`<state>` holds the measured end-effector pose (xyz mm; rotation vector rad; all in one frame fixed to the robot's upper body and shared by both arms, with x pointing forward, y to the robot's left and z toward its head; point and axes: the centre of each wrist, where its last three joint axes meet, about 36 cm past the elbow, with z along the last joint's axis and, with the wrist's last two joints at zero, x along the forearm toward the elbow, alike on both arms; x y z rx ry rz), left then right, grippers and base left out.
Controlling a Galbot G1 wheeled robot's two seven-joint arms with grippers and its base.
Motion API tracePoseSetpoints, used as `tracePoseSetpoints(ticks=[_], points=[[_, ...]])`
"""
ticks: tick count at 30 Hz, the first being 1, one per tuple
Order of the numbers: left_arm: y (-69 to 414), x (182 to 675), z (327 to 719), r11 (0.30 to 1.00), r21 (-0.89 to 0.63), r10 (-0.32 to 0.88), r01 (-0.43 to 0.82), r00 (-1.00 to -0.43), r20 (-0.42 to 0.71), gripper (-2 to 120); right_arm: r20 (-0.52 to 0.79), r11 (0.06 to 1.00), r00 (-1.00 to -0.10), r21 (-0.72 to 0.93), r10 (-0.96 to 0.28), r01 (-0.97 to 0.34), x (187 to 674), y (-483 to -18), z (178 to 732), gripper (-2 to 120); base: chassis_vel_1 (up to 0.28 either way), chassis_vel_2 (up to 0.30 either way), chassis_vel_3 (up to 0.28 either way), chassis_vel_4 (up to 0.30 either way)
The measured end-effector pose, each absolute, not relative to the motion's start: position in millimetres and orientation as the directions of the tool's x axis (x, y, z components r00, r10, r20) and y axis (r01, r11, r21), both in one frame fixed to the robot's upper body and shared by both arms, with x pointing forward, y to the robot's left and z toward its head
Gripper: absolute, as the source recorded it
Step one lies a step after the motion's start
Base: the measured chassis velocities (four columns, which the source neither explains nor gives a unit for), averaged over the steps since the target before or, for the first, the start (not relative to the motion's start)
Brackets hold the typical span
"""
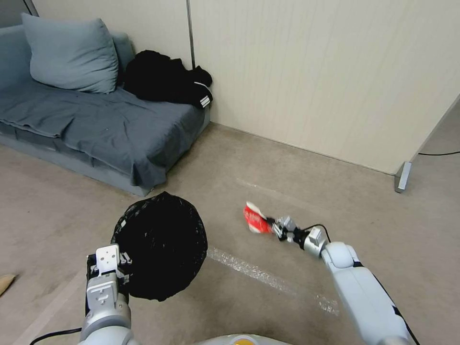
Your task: Pick up the trash bin, then pick up the garbage from the floor and place it into the trash bin.
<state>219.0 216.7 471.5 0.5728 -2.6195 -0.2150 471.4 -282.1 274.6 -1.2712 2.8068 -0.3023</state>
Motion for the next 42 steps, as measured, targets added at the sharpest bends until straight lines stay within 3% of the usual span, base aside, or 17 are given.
tracePoseSetpoints(ticks=[10,17,26,33,42], points=[[215.7,219.3,468.1,0.907,0.238,-0.417,-0.346,-0.814,0.404,0,-0.302,0.600,-0.540,-0.164,-0.786,-0.783,416.0,-225.9,391.3,0,0.000,0.000,0.000,0.000],[211.0,219.3,463.2,0.915,0.234,-0.401,-0.330,-0.815,0.419,0,-0.391,0.507,-0.440,-0.082,-0.808,-0.858,379.5,-194.7,418.0,0,0.000,0.000,0.000,0.000],[206.1,220.3,461.3,0.921,0.225,-0.387,-0.319,-0.819,0.424,0,-0.305,0.361,-0.339,-0.018,-0.890,-0.932,338.6,-154.3,388.7,0,0.000,0.000,0.000,0.000],[204.4,219.8,463.9,0.924,0.218,-0.380,-0.315,-0.824,0.421,0,-0.245,0.349,-0.338,-0.001,-0.909,-0.937,343.2,-128.8,353.4,0,0.000,0.000,0.000,0.000],[203.9,220.0,466.9,0.925,0.212,-0.377,-0.315,-0.828,0.415,0,-0.172,0.348,-0.342,-0.007,-0.924,-0.937,342.1,-128.5,335.2,0,0.000,0.000,0.000,0.000]])
